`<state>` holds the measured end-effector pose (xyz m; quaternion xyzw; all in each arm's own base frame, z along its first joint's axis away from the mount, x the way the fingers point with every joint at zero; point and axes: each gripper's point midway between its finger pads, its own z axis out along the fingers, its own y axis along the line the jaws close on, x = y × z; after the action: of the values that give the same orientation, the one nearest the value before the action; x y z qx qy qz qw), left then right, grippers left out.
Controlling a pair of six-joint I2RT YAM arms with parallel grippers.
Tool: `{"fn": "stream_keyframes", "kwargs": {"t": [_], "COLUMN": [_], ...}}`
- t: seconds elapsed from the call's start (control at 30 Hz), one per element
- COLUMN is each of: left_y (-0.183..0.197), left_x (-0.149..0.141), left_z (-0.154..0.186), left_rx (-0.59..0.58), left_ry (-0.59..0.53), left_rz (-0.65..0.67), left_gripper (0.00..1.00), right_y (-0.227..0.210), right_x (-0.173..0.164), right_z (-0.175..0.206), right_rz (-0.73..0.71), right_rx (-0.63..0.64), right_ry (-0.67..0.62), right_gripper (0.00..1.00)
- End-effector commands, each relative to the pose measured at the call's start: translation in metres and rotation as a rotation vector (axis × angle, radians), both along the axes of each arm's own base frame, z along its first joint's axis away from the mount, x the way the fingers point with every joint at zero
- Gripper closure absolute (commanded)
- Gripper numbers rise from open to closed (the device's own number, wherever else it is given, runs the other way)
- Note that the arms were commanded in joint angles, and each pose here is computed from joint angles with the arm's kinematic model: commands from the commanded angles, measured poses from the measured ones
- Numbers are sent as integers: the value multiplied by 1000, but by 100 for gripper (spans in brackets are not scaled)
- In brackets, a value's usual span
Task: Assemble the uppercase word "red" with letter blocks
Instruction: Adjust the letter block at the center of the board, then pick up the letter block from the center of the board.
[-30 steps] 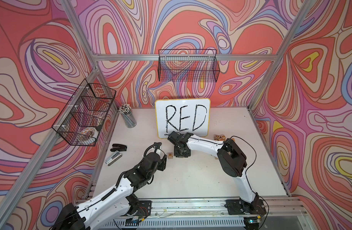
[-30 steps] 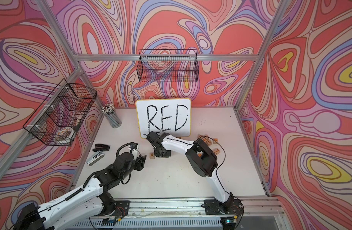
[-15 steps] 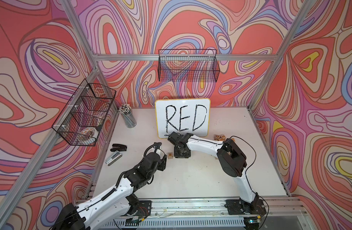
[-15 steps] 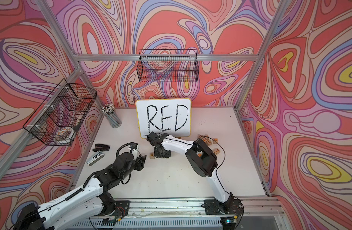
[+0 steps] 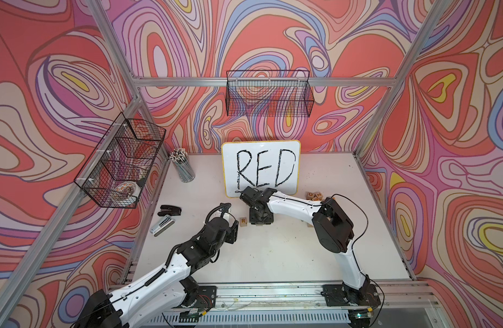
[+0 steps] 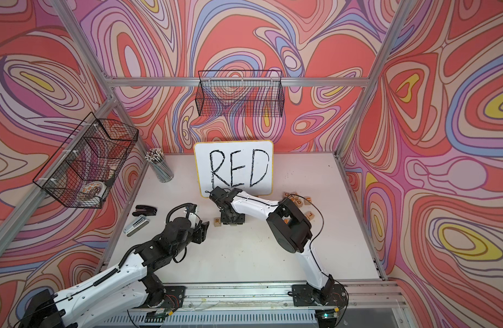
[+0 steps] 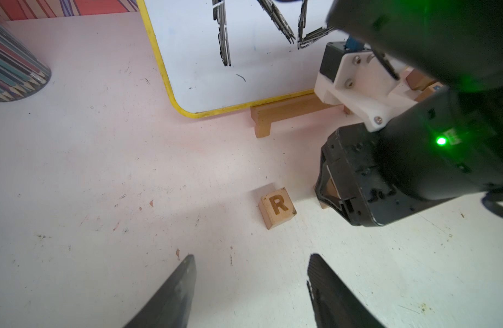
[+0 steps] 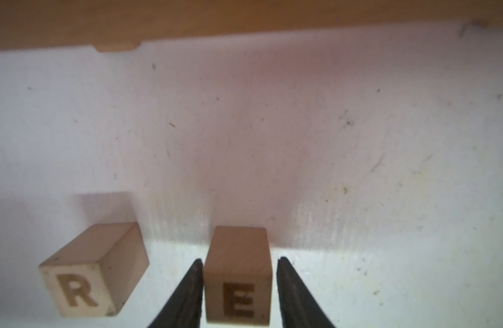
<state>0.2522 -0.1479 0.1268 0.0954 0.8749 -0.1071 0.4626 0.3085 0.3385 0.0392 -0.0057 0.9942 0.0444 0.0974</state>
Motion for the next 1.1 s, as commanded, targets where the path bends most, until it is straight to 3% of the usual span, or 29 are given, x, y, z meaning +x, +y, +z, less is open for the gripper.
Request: {"fn": "stream_keyframes", "kwargs": {"t": [0.0, 0.27, 0.63, 0.77, 1.07], "left_y": [4, 4, -12, -32, -68], "left_x": [3, 4, 14, 26, 38], "left_z": [5, 7, 19, 34, 40], "left_rx": [11, 9, -18, -43, -88], "left_ry": [-17, -21, -40, -51, -41], "left_rz": [18, 16, -18, -62, -164], "left_gripper": [35, 35, 35, 35, 35], "right_y": [3, -17, -145, -201, -277], "right_x": [7, 20, 36, 31, 21], "right_z": [33, 86, 156, 153, 114], "right_rz": [13, 4, -165, -249, -364], "right_rx": [38, 34, -63, -75, -61], "right_ry": [-51, -147, -289, -288, -255], "right_gripper": [55, 55, 57, 58, 58]}}
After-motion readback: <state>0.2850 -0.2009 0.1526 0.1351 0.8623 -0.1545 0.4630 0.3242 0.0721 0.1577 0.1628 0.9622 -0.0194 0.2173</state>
